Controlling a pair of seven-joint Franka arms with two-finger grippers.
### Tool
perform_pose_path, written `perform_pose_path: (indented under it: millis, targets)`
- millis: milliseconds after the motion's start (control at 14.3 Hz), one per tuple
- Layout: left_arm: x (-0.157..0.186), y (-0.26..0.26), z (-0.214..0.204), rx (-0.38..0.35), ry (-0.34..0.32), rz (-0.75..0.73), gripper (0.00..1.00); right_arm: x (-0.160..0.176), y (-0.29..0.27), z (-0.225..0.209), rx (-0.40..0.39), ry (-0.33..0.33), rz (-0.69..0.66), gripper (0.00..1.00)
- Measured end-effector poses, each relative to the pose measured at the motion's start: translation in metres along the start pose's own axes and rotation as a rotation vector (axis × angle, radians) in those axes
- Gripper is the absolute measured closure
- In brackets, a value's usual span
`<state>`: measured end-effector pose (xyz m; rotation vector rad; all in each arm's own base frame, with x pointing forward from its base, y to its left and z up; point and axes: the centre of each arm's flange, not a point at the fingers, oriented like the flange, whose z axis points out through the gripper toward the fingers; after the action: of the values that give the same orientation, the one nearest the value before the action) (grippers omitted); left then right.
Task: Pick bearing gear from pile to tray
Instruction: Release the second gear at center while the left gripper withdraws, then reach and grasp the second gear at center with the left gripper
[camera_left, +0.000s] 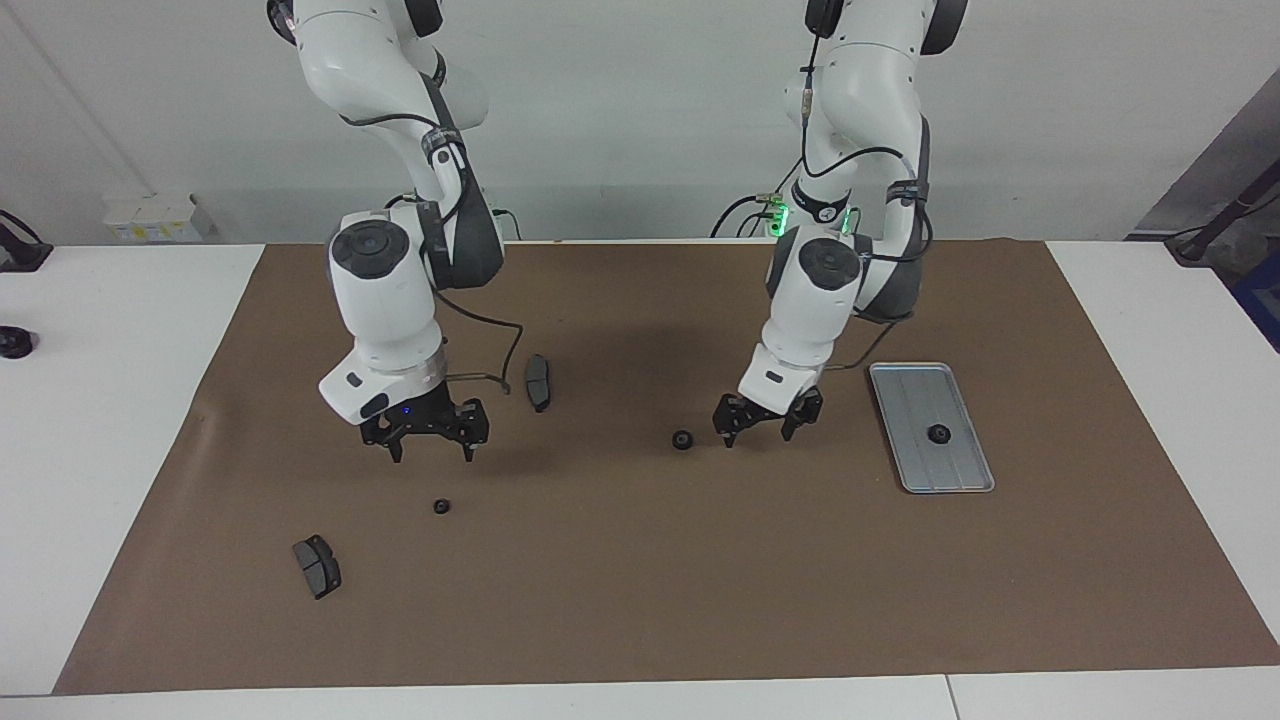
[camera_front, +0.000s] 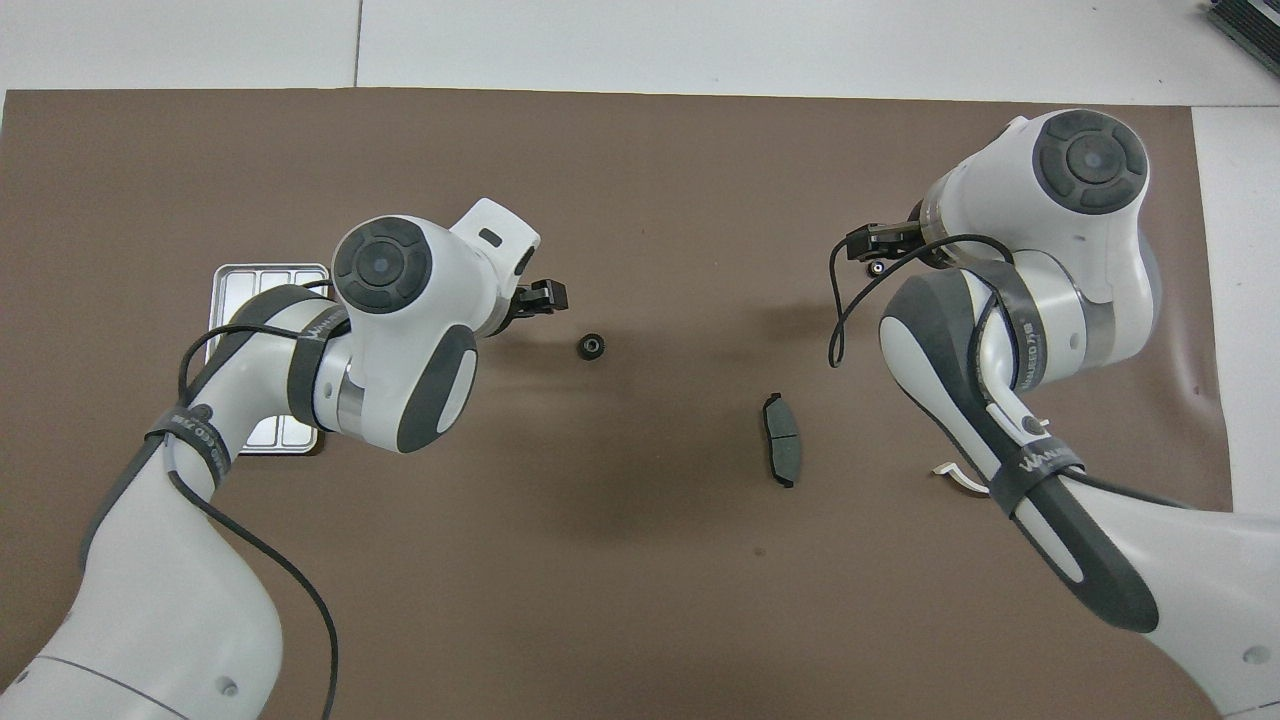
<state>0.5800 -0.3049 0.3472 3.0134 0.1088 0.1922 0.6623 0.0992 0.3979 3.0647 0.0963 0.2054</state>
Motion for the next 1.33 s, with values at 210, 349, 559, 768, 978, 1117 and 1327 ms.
perform_pose_path:
  millis: [210,349,559,768,978,1117,1327]
  targets:
    - [-0.009,0.039,0.011,-0.011,0.010,0.051,0.00,0.002,0.020,0.027,0.002,-0.020,-0.045,0.00]
    - [-0.012,0.055,0.022,-0.019,0.029,0.080,0.00,0.005,0.016,0.052,0.012,-0.015,-0.056,0.00]
    - [-0.014,0.064,0.032,-0.031,0.055,0.099,0.00,0.006,0.005,0.081,0.027,-0.008,-0.070,0.07]
    - [-0.020,0.066,0.041,-0.019,0.047,0.119,0.00,0.006,0.005,0.091,0.029,-0.015,-0.077,0.42]
    - [-0.029,0.066,0.053,0.003,0.034,0.144,0.04,0.005,0.004,0.098,0.033,-0.009,-0.079,0.48]
    - [-0.035,0.067,0.057,0.006,0.029,0.158,0.13,0.004,0.003,0.103,0.034,-0.013,-0.079,0.47]
    - [-0.042,0.074,0.058,0.009,0.027,0.175,0.39,0.002,0.004,0.107,0.035,-0.012,-0.078,0.48]
